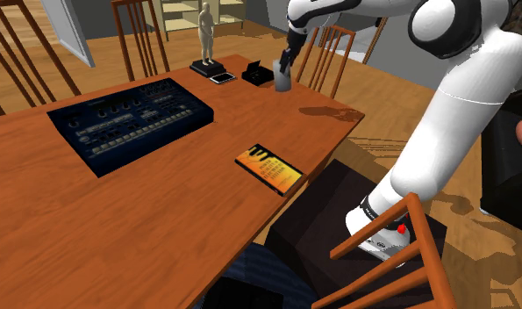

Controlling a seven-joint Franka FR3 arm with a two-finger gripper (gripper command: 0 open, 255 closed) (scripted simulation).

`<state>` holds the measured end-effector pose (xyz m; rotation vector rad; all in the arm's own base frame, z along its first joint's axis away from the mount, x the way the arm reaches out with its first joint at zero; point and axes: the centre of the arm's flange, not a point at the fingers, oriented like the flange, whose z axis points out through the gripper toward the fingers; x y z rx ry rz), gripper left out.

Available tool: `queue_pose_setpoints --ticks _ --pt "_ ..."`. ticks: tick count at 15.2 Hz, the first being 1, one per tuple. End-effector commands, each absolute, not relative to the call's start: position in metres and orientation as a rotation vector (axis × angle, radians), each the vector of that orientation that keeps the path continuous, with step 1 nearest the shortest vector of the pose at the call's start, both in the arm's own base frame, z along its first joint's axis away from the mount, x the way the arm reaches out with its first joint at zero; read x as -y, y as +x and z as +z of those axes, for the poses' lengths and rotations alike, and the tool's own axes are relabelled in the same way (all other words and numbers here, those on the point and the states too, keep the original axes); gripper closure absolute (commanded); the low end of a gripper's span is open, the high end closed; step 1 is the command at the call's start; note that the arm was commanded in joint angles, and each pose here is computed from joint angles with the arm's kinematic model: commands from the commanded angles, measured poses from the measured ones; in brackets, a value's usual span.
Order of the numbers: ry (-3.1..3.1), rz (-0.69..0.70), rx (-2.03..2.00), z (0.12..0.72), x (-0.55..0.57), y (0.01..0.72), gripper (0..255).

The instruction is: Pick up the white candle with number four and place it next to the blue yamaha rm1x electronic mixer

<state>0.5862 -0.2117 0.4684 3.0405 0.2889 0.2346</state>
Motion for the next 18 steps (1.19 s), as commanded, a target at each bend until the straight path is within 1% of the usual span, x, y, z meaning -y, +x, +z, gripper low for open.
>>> queue_pose_setpoints --ticks 1,18 --pt "3.040 0.235 -0.289 0.479 0.212 0.586 255" --pt "3.040 0.235 -0.289 0.566 0.212 0.585 255"
